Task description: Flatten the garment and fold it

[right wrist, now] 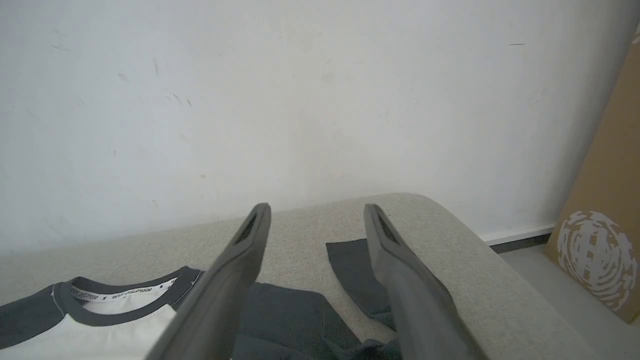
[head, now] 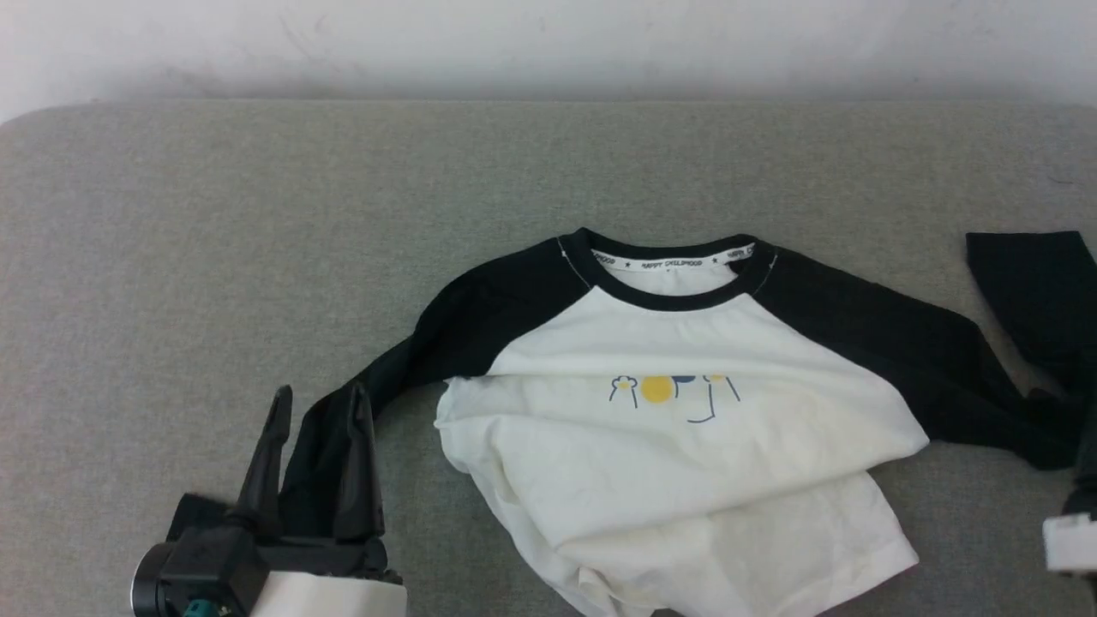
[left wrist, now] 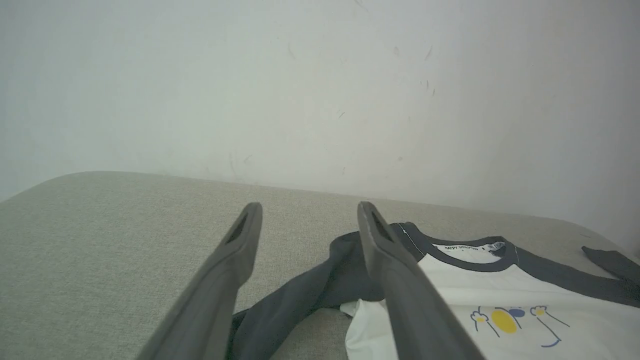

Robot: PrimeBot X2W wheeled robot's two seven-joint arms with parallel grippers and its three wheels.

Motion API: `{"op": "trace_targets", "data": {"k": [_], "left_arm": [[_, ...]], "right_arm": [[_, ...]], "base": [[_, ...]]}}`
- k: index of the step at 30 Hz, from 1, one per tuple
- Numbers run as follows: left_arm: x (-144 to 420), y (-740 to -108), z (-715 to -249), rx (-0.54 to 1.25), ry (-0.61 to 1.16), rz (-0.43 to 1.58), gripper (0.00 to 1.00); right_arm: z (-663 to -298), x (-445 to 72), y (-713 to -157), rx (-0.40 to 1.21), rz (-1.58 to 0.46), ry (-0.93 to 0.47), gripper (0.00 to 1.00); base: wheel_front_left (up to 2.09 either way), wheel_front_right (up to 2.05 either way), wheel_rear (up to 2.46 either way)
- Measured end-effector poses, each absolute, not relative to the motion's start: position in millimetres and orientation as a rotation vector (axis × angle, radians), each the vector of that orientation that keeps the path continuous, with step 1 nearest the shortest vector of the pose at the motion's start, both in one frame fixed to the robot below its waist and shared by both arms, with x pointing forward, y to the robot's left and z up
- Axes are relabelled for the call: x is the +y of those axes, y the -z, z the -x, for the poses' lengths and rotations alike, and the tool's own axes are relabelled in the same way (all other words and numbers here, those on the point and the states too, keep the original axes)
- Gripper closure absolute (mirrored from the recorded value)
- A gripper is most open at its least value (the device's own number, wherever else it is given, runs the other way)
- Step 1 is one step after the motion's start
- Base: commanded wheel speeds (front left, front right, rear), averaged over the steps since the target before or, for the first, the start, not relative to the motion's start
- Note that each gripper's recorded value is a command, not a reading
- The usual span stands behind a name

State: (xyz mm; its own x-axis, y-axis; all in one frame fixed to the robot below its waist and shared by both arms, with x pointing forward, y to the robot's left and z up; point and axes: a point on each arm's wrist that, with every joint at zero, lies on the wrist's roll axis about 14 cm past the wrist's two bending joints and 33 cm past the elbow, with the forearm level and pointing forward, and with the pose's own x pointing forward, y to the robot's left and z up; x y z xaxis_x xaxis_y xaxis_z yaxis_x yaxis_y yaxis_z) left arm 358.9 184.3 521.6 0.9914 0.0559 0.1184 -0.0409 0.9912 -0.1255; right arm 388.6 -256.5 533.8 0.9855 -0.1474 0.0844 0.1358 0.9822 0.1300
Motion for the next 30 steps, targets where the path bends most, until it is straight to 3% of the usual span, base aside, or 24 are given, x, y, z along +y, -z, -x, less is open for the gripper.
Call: {"op": "trace_targets", "data": {"k": [16, 24, 30], "left_arm": [[160.4, -512.3, -367.6, -0.087, 0.065, 0.096, 0.00], [132.7, -535.0, -438.2, 0.007, 0.311, -0.122, 0.00], [107.2, -518.5, -478.9, 0.249, 0.485, -0.230, 0.00]], "right_arm": [[-363.8, -249.5, -524.4, -0.092, -0.099, 0.131, 0.00], [-379.7, -238.0, -513.3, -0.063, -0.123, 0.100, 0.00], [-395.0, -232.9, -493.8, -0.017, -0.135, 0.091, 0.00]], "base": [[0.00, 0.00, 0.00], [0.00, 0.00, 0.00], [0.00, 0.00, 0.00]]}}
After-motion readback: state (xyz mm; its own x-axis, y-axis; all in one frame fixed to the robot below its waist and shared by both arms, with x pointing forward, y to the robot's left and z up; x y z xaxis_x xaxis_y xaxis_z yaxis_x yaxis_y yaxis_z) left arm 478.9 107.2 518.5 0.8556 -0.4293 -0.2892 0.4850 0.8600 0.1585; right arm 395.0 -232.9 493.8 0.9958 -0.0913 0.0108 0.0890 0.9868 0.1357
